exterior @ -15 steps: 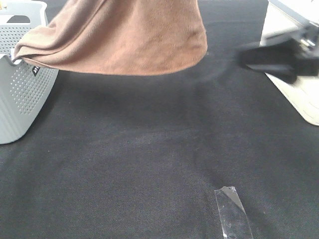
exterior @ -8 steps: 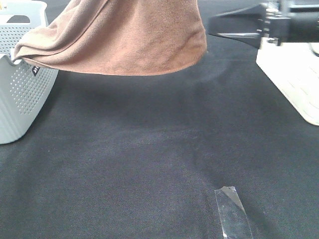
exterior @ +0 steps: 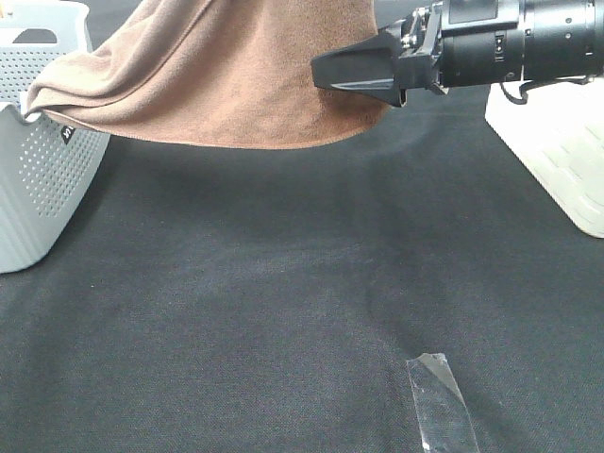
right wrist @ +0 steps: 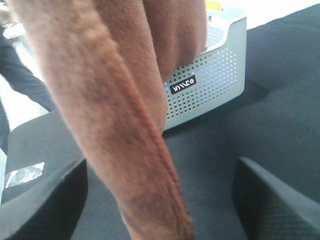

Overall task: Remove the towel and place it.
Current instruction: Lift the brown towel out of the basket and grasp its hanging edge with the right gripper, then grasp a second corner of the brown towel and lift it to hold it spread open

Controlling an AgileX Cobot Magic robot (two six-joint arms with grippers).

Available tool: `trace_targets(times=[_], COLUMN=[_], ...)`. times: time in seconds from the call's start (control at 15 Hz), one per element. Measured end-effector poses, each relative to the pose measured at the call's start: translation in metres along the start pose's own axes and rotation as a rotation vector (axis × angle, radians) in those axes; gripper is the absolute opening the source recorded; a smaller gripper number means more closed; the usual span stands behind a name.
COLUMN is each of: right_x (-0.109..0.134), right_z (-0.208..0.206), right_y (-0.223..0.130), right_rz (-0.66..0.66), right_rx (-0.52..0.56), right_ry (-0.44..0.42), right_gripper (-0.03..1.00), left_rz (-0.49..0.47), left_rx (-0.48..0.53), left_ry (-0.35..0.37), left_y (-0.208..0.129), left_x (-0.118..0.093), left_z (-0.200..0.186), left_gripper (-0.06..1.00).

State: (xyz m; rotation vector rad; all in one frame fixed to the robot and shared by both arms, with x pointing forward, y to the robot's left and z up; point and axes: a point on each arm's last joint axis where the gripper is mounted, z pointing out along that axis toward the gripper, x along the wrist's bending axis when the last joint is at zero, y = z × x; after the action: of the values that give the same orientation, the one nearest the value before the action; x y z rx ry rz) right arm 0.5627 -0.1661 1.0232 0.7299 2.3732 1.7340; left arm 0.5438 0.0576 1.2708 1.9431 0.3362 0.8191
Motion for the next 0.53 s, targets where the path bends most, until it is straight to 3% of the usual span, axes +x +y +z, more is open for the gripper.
trace_targets(times=[0.2,0.27,0.33,0.4,0.53], right_x=[0.0003,0.0007,0.0012,0.0015,0.0016], right_z=[0.0000,0.0000,0.0000,-0.0001,-0.0001], right_y=[-0.0011,-0.0023,-0.0043,-0.0054,-0.0059], right_rz=[-0.010,-0.020,-0.038,-0.045,-0.028], right_rx=[0.012,0.025,0.047,0.060,0.065], right_ry=[0.003,0.007,0.014,0.017,0.018], right_gripper=[0.64,0.52,0.28,0.11,0.01], left_rz=[-0.018,-0.028,-0.039,-0.041,-0.044], left_rx=[-0.025,-0.038,-0.050,-0.051,-0.053], left_ry=[-0.002,-0.003,-0.008,-0.008,-0.010], left_y=[0.0022,0.0034,0.0045,0.0047,0.0048], left_x=[-0.0002,-0.0003,-0.0006,-0.0007,-0.0009], left_z=[0.0000,0.0000,-0.0001,-0.0001,-0.0001], left_gripper=[0.00,0.00,0.00,0.00,0.00])
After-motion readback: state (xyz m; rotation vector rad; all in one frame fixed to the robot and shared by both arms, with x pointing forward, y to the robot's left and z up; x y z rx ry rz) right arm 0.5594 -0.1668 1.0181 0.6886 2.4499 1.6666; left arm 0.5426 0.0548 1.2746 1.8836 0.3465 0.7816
